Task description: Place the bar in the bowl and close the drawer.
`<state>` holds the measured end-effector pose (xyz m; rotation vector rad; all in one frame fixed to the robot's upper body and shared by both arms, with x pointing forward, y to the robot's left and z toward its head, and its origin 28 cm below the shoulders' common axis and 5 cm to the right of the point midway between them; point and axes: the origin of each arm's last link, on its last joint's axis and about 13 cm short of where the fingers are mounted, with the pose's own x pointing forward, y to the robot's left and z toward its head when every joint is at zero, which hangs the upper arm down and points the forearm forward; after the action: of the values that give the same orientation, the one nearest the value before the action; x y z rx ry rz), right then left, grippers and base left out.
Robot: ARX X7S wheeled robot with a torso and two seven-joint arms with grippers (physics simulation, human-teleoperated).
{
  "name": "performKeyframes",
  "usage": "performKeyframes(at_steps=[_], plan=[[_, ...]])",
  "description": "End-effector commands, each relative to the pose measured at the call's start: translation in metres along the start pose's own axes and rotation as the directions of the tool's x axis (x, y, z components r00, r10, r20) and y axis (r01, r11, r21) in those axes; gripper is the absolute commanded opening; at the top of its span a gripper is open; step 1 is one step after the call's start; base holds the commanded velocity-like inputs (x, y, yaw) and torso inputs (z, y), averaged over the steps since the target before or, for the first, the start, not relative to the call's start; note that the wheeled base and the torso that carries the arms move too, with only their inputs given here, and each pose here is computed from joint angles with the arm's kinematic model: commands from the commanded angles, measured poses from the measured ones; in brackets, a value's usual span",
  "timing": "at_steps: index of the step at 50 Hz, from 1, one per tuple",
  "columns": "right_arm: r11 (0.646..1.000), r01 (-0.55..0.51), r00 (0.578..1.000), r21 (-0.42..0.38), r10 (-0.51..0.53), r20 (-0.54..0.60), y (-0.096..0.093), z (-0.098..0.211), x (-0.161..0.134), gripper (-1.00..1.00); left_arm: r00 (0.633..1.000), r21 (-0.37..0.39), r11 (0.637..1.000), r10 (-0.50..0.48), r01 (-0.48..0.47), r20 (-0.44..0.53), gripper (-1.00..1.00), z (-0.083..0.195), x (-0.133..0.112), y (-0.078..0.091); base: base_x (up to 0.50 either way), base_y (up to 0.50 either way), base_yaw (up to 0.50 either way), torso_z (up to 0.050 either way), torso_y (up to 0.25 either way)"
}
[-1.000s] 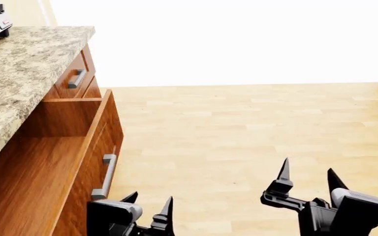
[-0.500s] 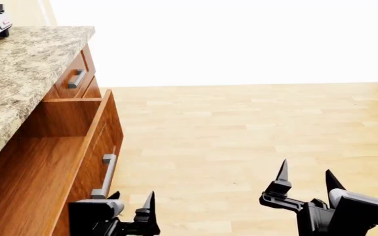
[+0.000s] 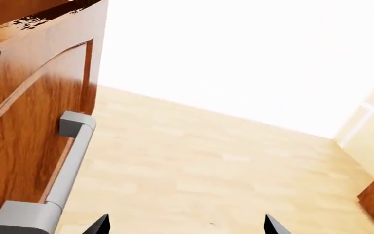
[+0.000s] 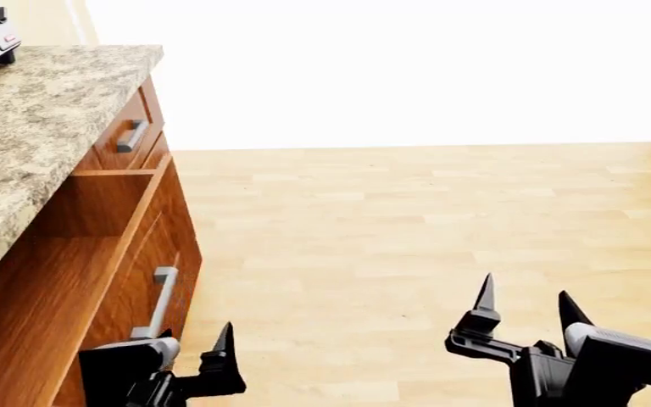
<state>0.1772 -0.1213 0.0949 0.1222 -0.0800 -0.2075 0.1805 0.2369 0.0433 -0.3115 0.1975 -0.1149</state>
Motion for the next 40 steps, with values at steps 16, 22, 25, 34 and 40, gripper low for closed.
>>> performKeyframes(at_steps=[16,22,25,34,40], plan=[[1.0,-0.001,1.0,0.006,0.001,-0.003,0.0,-0.001,0.001,1.0,0.986,0.14,0.976,0.163,-0.167,0.04,1.0,0.022,-0.008,0.035,0.0,0.0,0.0,0.0,0.0],[1.0,-0.003,1.0,0.005,0.003,-0.007,0.001,-0.003,0.001,1.0,0.982,0.144,0.972,0.179,-0.186,0.059,1.0,0.03,-0.009,0.038,0.0,0.0,0.0,0.002,0.002],[1.0,-0.007,1.0,0.006,0.007,-0.006,0.001,-0.003,0.001,1.0,0.98,0.143,0.97,0.189,-0.197,0.067,1.0,0.034,-0.008,0.042,0.0,0.0,0.0,0.0,0.0],[1.0,-0.006,1.0,0.006,0.006,-0.003,0.001,-0.002,0.001,1.0,0.964,0.144,0.955,0.247,-0.26,0.099,1.0,0.047,-0.007,0.057,0.0,0.0,0.0,0.0,0.001],[1.0,-0.006,1.0,0.006,0.006,-0.003,0.0,-0.002,0.001,1.0,0.952,0.163,0.939,0.292,-0.304,0.094,1.0,0.045,-0.01,0.068,0.0,0.0,0.0,0.0,0.0]])
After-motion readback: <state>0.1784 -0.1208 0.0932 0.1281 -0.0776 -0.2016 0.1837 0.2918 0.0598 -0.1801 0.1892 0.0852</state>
